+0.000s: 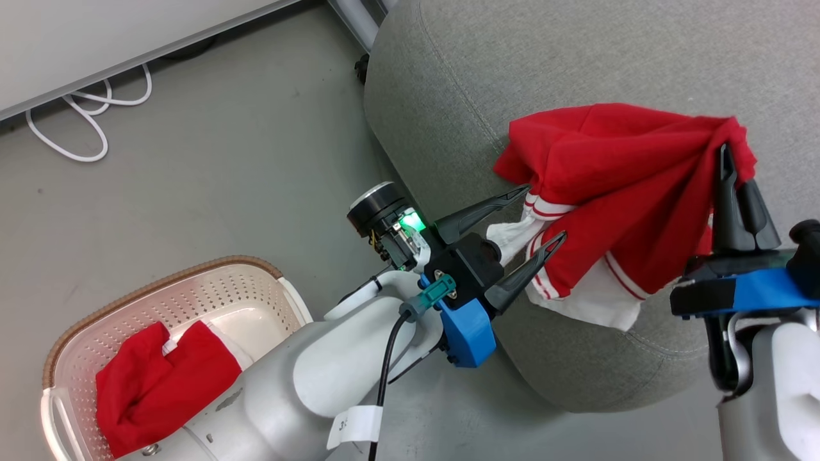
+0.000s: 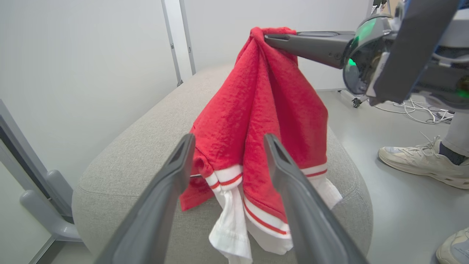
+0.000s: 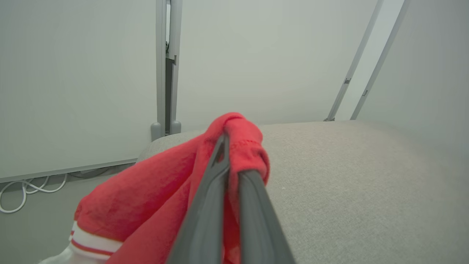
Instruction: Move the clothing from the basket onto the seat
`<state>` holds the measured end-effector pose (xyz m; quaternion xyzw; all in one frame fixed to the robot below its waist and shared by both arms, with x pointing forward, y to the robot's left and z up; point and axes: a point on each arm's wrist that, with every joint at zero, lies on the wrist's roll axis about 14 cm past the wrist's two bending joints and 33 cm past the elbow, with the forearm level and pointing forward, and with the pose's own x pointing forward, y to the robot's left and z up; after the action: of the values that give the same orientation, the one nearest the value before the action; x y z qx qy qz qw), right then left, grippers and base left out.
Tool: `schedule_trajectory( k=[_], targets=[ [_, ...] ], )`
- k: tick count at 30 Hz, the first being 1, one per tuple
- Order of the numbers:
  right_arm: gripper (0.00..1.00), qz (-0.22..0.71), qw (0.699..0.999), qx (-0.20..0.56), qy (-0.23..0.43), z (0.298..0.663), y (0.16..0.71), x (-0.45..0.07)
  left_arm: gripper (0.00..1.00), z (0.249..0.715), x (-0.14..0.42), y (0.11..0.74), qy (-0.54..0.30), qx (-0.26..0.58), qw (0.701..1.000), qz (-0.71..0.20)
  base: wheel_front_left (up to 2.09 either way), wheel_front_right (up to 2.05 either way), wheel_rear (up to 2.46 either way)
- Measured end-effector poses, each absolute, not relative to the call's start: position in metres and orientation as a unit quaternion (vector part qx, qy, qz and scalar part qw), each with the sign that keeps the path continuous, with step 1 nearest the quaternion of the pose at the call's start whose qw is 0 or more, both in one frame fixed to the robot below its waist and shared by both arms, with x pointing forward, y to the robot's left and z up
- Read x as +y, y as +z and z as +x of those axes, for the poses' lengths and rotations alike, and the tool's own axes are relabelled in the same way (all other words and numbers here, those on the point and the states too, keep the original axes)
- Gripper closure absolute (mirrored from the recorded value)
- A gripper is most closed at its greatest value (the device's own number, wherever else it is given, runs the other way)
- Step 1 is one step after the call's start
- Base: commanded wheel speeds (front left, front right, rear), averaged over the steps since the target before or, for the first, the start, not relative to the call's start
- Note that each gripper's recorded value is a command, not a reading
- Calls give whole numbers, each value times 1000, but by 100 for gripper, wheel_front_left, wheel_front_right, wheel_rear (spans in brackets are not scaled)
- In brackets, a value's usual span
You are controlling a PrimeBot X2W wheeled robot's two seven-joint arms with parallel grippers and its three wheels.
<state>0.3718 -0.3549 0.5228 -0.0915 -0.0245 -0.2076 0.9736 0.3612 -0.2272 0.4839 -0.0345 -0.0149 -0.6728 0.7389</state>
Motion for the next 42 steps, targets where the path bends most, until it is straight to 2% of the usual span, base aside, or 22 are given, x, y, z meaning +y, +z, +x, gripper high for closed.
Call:
schedule_trajectory(
  k=[11,19,24,30,37,42],
  targets=[
    [100,-157,956,-142,-204,438,607,-366,0,395,-219,470,-654,-18,756,-39,0,0,0],
    [100,-225,915,-228,-246,476,679,-413,0,438,-206,437,-632,-8,774,-38,0,0,0],
    [100,-275,889,-237,-277,489,703,-451,0,459,-198,414,-622,-1,782,-44,0,0,0],
    [100,-280,889,-193,-306,505,671,-487,0,477,-187,380,-608,17,792,-48,0,0,0],
    [100,-254,911,-95,-311,523,581,-501,0,481,-181,352,-601,36,796,-58,0,0,0],
    [100,-227,921,-29,-315,513,521,-500,0,481,-178,348,-599,39,798,-57,0,0,0]
  ],
)
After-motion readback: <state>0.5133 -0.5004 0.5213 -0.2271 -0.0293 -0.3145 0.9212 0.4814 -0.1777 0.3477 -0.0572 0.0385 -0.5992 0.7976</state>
